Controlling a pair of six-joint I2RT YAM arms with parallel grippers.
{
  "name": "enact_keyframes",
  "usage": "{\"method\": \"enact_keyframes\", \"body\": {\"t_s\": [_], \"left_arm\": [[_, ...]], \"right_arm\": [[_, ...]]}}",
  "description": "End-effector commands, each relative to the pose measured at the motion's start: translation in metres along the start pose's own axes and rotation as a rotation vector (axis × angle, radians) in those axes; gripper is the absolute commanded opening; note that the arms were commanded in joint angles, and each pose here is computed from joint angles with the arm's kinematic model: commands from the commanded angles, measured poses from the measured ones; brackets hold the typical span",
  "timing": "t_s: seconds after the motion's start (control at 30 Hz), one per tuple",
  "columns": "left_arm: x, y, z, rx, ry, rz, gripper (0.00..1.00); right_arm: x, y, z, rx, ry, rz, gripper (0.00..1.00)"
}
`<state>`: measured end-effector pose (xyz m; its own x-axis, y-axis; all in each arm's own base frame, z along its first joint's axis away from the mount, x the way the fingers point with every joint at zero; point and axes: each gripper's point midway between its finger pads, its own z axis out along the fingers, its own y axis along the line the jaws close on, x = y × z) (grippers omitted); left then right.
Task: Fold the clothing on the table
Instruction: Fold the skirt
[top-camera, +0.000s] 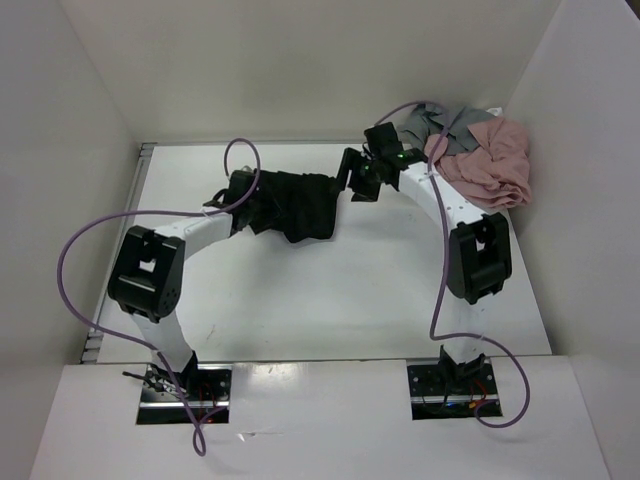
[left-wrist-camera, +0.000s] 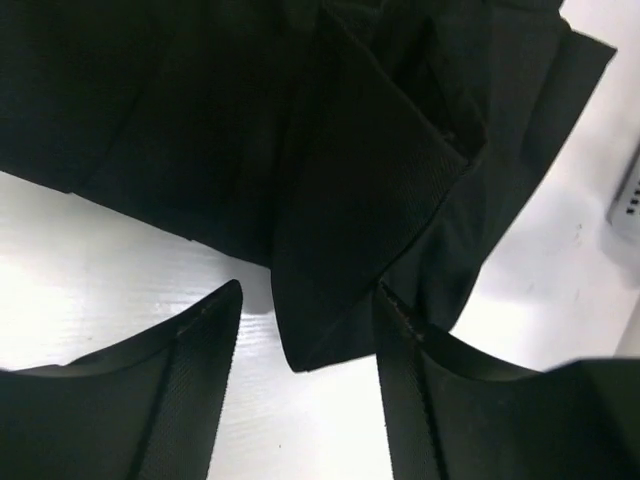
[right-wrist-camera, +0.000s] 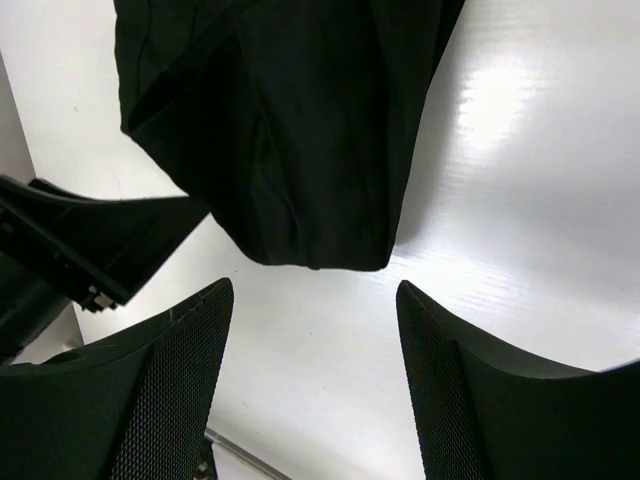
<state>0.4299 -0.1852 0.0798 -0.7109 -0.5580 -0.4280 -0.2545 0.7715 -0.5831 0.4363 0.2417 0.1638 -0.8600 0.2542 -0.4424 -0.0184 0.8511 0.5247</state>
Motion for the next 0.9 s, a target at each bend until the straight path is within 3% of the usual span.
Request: {"method": "enact_keyframes", "body": {"t_s": [0.0, 0.4, 0.63, 0.87], "left_arm": [[-0.02, -0.015, 0.003, 0.008, -0.075, 0.012, 0.61], [-0.024, -0.033, 0.018, 0.008, -0.083, 0.031, 0.0], [-0.029, -0.078, -0.001, 0.087, -0.089, 0.114, 0.0], [-0.059, -0.117, -0.034, 0.165, -0.154, 0.16, 0.0]], "right_arm": [[-0.006, 0.013, -0.013, -0.063, -0.044, -0.011, 0.72], [-0.007, 0.013, -0.028, -0.072, -0.068, -0.011, 0.72], [-0.008, 0.011, -0.028, -0.08, -0.074, 0.002, 0.72], [-0.005, 0.01, -0.02, -0.09, -0.057, 0.012, 0.72]]}}
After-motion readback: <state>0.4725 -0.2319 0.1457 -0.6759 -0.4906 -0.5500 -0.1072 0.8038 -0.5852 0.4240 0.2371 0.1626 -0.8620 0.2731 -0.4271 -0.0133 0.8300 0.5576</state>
